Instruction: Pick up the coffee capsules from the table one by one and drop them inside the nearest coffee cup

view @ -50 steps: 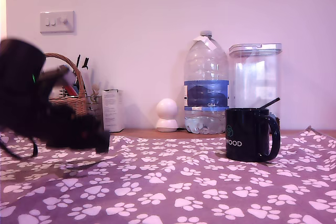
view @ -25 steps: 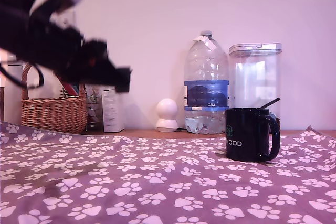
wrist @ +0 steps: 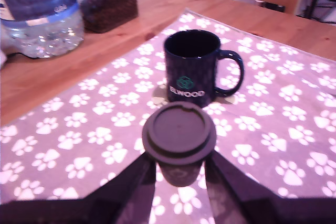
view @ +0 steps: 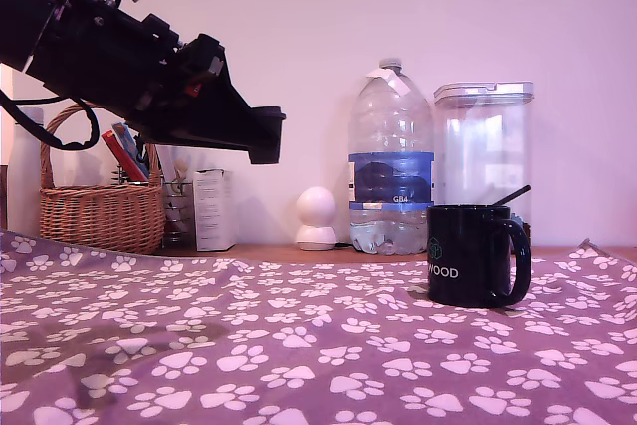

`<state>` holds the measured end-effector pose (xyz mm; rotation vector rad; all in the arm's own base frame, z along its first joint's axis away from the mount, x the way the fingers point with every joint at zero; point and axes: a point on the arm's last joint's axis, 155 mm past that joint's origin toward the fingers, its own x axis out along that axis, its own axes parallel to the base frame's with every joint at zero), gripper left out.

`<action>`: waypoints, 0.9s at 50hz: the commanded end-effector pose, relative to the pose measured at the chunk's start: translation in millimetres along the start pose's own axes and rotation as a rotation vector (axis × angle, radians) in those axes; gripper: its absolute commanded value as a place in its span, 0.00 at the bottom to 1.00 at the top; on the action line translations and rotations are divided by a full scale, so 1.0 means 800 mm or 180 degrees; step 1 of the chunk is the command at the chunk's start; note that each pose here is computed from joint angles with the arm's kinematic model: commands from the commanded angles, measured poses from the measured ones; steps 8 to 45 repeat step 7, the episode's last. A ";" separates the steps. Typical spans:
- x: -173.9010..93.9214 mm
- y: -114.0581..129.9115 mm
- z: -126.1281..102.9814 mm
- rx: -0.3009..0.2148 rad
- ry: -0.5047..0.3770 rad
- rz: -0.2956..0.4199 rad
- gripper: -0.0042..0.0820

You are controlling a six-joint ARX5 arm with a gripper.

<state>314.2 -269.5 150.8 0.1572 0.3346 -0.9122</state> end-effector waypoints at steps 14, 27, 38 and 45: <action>-0.001 0.001 0.003 0.0027 -0.0016 0.0004 0.12; -0.001 0.001 0.003 0.0027 -0.0016 0.0004 0.12; -0.001 0.001 0.003 0.0027 -0.0016 0.0004 0.12; -0.001 0.001 0.003 0.0027 -0.0016 0.0004 0.12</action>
